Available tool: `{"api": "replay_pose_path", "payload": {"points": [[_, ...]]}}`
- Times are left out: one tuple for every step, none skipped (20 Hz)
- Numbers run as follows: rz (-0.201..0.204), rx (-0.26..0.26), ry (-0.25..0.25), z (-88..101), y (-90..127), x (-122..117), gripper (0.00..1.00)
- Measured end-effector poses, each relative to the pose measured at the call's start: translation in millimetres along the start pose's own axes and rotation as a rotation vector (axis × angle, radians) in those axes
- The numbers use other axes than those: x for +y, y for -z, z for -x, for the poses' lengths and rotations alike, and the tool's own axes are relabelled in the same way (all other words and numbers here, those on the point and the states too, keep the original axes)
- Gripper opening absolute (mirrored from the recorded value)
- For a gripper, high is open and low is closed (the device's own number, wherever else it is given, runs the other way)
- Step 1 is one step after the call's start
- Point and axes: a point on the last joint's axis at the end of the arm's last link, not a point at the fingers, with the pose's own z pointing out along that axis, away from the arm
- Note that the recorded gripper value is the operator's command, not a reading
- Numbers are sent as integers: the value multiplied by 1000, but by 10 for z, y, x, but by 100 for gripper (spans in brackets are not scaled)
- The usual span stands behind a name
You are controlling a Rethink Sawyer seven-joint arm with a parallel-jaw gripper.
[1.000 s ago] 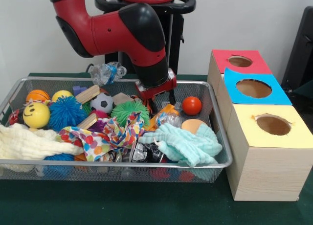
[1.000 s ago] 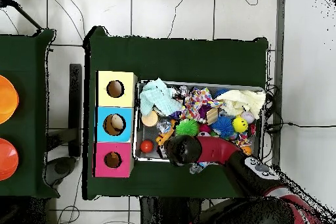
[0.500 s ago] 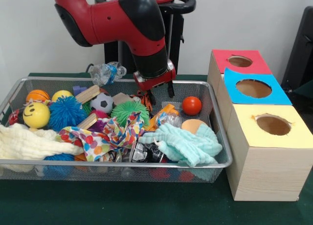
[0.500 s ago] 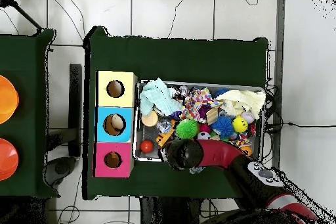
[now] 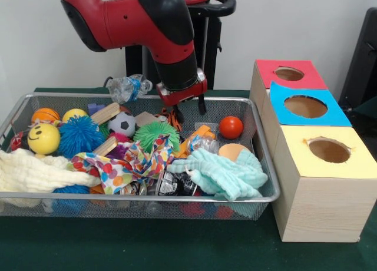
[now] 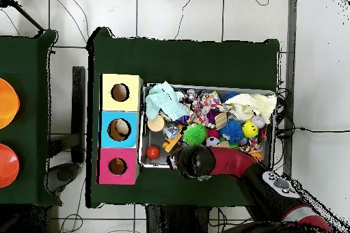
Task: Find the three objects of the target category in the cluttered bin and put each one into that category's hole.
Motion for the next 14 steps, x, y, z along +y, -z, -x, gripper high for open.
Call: {"api": "replay_pose_path", "payload": {"points": [[1, -1, -2, -2, 1, -6, 100], [1, -1, -3, -4, 1, -11, 100], [2, -1, -4, -5, 1, -14, 100], [3, -2, -8, -13, 4, -32, 100], [3, -3, -9, -16, 5, -39, 100], [3, -3, -10, -19, 7, -42, 100], [4, -3, -11, -22, 9, -46, 100], [4, -3, -13, -30, 13, -48, 100], [3, -4, -12, -38, 21, -43, 100], [3, -5, -11, -40, 26, -38, 100], [1, -9, -11, -45, 31, -31, 100], [0, -12, -10, -49, 35, -25, 100], [-1, -15, -9, -53, 37, -18, 100], [-5, -25, -7, -62, 47, 3, 100]]}}
